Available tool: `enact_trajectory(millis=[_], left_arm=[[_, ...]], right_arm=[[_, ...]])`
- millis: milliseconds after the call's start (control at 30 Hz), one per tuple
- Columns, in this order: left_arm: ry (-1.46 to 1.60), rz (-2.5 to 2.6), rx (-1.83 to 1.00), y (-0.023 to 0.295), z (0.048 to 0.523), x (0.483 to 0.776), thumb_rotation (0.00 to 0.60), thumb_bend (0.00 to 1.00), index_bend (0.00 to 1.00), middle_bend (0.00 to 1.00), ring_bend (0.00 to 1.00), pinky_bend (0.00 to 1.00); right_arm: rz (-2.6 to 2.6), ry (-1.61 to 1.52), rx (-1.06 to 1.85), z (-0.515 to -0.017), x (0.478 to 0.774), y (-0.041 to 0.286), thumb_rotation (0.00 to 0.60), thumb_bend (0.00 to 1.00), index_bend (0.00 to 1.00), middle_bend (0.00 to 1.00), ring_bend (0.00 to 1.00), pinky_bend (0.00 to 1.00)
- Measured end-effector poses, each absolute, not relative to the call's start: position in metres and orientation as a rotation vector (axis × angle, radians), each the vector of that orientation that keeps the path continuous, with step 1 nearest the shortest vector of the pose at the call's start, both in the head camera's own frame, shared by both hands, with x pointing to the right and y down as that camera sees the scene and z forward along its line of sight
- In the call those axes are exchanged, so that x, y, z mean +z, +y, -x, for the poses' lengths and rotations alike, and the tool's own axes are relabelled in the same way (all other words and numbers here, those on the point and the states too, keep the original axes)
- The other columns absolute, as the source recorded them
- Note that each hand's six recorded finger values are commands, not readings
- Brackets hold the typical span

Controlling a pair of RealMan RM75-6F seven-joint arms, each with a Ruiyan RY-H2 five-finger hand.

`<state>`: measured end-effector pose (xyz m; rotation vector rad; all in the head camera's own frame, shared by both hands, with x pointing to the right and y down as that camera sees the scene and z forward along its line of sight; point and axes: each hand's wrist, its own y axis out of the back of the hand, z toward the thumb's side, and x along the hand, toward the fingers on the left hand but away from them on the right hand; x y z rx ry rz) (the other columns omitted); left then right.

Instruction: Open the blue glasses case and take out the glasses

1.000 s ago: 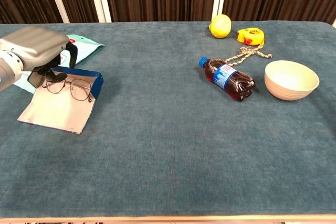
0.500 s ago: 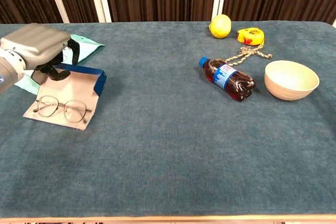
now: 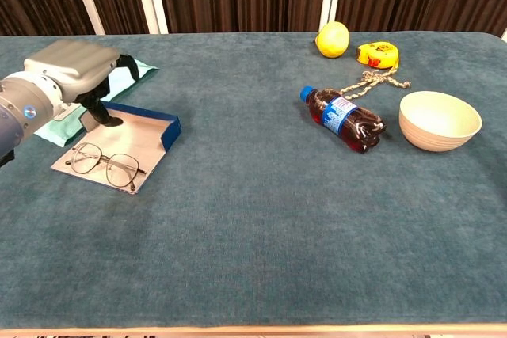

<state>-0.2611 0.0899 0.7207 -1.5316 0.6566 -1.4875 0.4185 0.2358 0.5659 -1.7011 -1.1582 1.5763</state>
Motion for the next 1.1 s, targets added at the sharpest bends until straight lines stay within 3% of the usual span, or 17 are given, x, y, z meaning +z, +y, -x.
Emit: enact_trajectory(millis=[133, 367, 767, 1100], left_arm=[[0.661, 1.529, -1.495, 0.089, 0.265, 0.718, 0.600, 0.17, 0.27, 1.00, 0.90, 0.97], [0.653, 1.585, -1.491, 0.101, 0.272, 0.707, 0.600, 0.25, 0.46, 1.00, 0.94, 1.00], [0.491, 1.669, -1.525, 0.146, 0.300, 0.694, 0.600, 0.30, 0.50, 1.00, 0.95, 1.00], [0.461, 1.687, -1.516, 0.151, 0.288, 0.702, 0.600, 0.32, 0.51, 1.00, 0.95, 1.00]], right_arm=[[1.704, -1.156, 1.575, -0.418, 0.566, 0.236, 0.600, 0.17, 0.00, 0.00, 0.00, 0.21], [1.702, -1.155, 1.576, -0.418, 0.566, 0.236, 0.600, 0.17, 0.00, 0.00, 0.00, 0.21], [1.706, -1.151, 1.578, -0.417, 0.566, 0.237, 0.600, 0.17, 0.00, 0.00, 0.00, 0.21], [1.710, -1.154, 1.581, -0.417, 0.566, 0.236, 0.600, 0.17, 0.00, 0.00, 0.00, 0.21]])
